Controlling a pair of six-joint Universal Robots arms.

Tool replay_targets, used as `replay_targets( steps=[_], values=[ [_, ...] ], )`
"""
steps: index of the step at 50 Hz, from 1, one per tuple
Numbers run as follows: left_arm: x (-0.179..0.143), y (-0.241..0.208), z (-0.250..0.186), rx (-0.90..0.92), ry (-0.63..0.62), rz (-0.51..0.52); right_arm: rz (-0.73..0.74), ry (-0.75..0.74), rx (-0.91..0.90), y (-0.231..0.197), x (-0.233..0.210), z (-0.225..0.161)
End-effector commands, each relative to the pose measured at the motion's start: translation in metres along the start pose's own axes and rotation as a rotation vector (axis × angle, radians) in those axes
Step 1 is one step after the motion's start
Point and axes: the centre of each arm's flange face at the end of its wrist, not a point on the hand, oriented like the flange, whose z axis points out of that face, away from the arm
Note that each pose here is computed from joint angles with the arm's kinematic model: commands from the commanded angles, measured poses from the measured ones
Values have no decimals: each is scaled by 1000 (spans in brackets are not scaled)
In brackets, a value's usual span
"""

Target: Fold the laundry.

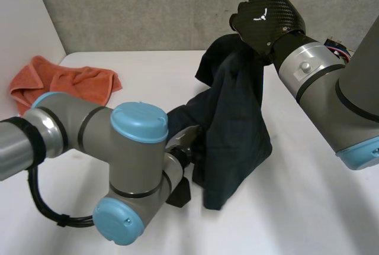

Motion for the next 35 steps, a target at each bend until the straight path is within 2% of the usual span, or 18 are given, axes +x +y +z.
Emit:
replay_targets(
  steps=[1, 5, 9, 10, 13, 14, 18, 24, 28, 35],
  values=[
    [8, -3, 2, 12, 29, -25, -2, 20, -25, 2, 3, -5],
    [11, -12, -8, 40, 12, -4, -5, 23, -38, 4, 7, -8],
    [13, -57, -37, 164, -17, 27, -7, 14, -46, -4, 12, -15],
    [8, -81, -48, 219, -40, 55, -7, 14, -46, -6, 13, -17],
    [3, -113, -66, 304, -64, 116, -7, 40, -24, -22, 28, -24],
    [6, -132, -81, 367, -67, 159, -9, 54, -9, -28, 34, -26],
    [26, -164, -125, 487, -37, 238, -21, 123, 53, -62, 61, -46],
    [48, -188, -171, 548, 33, 255, -33, 253, 121, -105, 102, -74],
    [55, -204, -188, 593, 68, 264, -32, 299, 128, -115, 114, -80],
    [37, -238, -184, 678, -3, 254, -23, 270, 72, -103, 107, -69]
  ],
)
